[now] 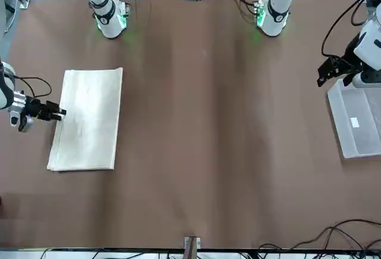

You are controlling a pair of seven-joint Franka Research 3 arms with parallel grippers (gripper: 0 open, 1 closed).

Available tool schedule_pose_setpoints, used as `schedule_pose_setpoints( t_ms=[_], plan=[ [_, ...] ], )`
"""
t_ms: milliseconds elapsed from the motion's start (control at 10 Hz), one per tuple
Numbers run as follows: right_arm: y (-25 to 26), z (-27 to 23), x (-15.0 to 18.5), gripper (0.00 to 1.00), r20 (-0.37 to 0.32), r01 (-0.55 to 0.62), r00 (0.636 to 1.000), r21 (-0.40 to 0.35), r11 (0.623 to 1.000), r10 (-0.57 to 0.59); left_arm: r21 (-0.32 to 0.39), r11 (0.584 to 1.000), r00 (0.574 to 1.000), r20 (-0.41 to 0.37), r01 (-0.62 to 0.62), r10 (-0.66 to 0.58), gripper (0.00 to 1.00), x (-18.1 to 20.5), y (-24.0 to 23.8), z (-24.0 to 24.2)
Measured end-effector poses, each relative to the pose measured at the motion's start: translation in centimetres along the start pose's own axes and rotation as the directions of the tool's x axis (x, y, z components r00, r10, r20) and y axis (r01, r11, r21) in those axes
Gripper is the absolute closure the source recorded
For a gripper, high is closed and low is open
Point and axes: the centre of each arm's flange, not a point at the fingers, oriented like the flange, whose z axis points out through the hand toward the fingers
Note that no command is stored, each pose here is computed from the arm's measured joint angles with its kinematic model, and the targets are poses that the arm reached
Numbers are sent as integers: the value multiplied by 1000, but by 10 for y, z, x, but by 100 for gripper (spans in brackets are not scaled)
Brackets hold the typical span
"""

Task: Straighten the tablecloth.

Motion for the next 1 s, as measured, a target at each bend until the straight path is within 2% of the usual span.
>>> schedule_pose_setpoints(
  t_ms=[700,900,1000],
  plan=[
    [1,13,1,29,15,-13,1000,18,1000,13,0,1000,1000,0,-1,1,0,0,1,0],
    [0,16,2,41,21,-11,1000,23,1000,11,-1,1000,1000,-7,3,-3,0,1,-2,-4],
    [-1,18,3,59,24,-9,1000,27,1000,8,-1,1000,1000,-9,6,-6,0,1,-3,-5]
  ],
)
